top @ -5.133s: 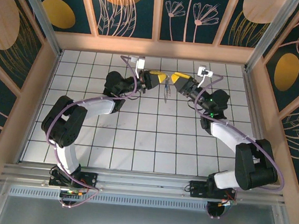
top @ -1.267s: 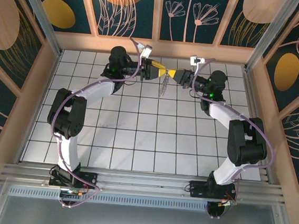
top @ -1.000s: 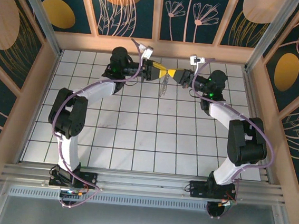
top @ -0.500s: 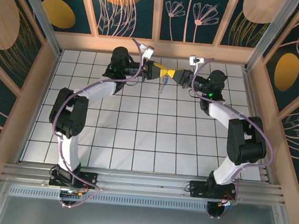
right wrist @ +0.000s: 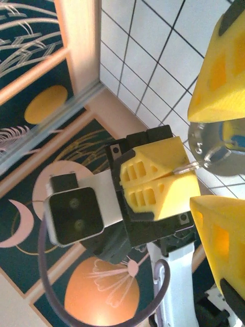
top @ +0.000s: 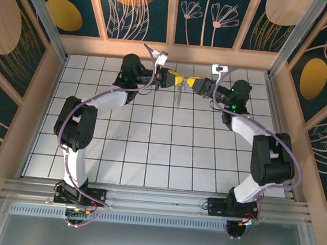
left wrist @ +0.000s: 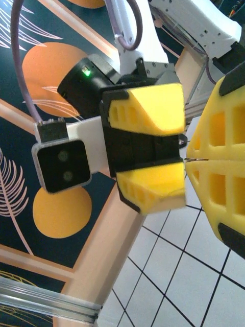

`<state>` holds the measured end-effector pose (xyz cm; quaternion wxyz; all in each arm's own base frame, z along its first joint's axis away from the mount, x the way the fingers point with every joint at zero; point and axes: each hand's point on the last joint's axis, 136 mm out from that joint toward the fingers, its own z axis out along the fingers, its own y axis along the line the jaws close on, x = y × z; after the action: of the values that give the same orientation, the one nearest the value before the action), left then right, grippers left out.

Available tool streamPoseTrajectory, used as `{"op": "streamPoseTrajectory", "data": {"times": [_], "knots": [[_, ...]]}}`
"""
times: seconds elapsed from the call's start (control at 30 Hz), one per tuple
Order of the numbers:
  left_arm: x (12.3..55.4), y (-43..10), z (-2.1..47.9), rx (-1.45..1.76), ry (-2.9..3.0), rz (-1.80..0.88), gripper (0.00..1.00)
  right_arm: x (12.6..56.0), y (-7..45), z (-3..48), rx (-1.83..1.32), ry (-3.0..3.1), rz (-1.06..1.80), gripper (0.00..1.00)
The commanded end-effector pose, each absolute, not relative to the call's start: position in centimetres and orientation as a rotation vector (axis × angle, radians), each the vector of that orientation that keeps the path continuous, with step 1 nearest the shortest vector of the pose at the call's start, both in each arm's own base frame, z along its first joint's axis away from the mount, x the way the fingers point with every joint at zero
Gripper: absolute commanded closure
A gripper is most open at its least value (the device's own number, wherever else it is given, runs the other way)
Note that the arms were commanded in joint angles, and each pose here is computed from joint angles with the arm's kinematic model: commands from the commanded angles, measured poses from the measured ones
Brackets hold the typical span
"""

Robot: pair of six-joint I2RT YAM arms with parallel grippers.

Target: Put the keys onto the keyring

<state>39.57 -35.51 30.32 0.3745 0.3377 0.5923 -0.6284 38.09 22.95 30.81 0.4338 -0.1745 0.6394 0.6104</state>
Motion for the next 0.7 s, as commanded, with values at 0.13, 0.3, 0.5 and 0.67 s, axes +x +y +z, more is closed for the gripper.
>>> {"op": "streamPoseTrajectory", "data": {"times": [0.13,0.3,0.5,0.67], "knots": [[38.0,-34.7,33.9,0.821,1.399,-1.585,1.00,36.8,21.0,30.7,-0.343,1.563,1.300,0.53],[37.5,-34.7,34.3,0.816,1.389,-1.589,1.00,36.6,21.3,28.4,-0.313,1.619,1.132,0.48],[37.1,-35.0,34.7,0.823,1.379,-1.594,1.00,36.2,22.7,27.2,-0.352,1.645,1.058,0.47],[37.0,-35.2,35.0,0.828,1.372,-1.595,1.00,35.8,23.9,26.9,-0.389,1.649,1.047,0.47]]}}
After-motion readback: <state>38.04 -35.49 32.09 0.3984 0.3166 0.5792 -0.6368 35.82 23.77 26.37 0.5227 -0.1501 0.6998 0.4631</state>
